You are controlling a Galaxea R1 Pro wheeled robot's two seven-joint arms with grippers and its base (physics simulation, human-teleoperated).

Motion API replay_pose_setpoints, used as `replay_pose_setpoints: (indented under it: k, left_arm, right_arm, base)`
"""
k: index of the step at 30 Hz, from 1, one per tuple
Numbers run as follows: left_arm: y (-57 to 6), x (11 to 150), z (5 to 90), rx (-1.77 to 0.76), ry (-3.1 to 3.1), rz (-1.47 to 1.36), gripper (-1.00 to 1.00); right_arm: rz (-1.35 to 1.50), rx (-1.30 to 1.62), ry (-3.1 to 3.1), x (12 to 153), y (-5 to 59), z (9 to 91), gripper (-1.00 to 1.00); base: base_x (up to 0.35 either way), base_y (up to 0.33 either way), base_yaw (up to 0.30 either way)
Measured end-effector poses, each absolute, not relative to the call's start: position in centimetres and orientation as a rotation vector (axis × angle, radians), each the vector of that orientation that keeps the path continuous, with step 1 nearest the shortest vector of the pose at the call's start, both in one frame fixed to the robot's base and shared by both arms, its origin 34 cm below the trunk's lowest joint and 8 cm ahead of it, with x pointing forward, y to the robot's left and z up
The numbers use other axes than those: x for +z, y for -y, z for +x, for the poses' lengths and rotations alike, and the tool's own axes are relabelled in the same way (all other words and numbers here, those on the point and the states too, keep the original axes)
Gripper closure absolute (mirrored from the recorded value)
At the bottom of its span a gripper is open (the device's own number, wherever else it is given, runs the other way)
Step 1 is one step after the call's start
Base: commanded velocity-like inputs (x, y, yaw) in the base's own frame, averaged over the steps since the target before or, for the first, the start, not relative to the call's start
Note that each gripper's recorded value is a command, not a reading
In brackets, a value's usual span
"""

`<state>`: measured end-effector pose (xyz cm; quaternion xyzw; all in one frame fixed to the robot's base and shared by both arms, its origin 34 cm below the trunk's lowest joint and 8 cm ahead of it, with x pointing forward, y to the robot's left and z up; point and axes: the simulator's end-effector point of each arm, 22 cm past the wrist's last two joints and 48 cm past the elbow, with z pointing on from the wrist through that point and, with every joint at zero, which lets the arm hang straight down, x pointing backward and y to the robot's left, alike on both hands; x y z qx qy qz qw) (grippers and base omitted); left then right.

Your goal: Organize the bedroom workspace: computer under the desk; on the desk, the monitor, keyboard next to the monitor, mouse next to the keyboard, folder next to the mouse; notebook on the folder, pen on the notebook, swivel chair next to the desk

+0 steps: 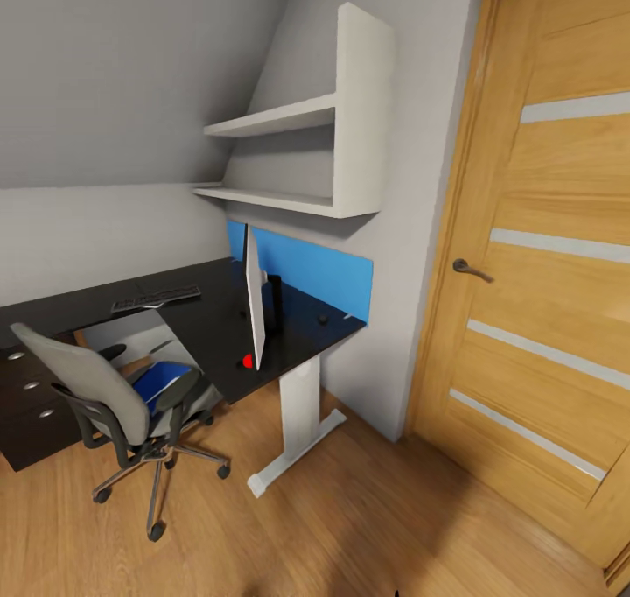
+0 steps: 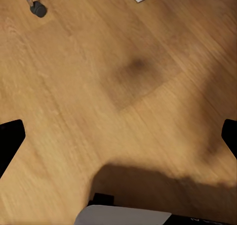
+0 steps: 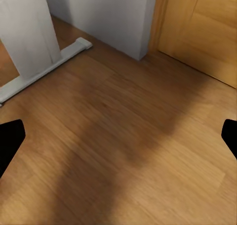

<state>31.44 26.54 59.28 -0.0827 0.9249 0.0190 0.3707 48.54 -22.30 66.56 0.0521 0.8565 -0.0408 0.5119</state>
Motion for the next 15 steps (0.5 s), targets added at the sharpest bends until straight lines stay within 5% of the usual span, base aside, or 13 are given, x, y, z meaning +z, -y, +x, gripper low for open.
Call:
replay_pose_setpoints:
  k: [5, 15]
  left_arm:
    - [-26.55, 59.27, 31.42, 0.049, -2.372, -0.213, -1.0]
    - [-26.76, 59.24, 31.35, 0.054, -2.373, -0.218, -1.0]
  right_arm:
    - [0.126, -0.098, -2.059, 66.6, 22.33, 48.56, -1.0]
    - [0.122, -0.092, -2.06, 66.58, 21.83, 48.54, -1.0]
  base:
    - [0.0, 0.0, 0.019]
    - [0.0, 0.0, 0.251]
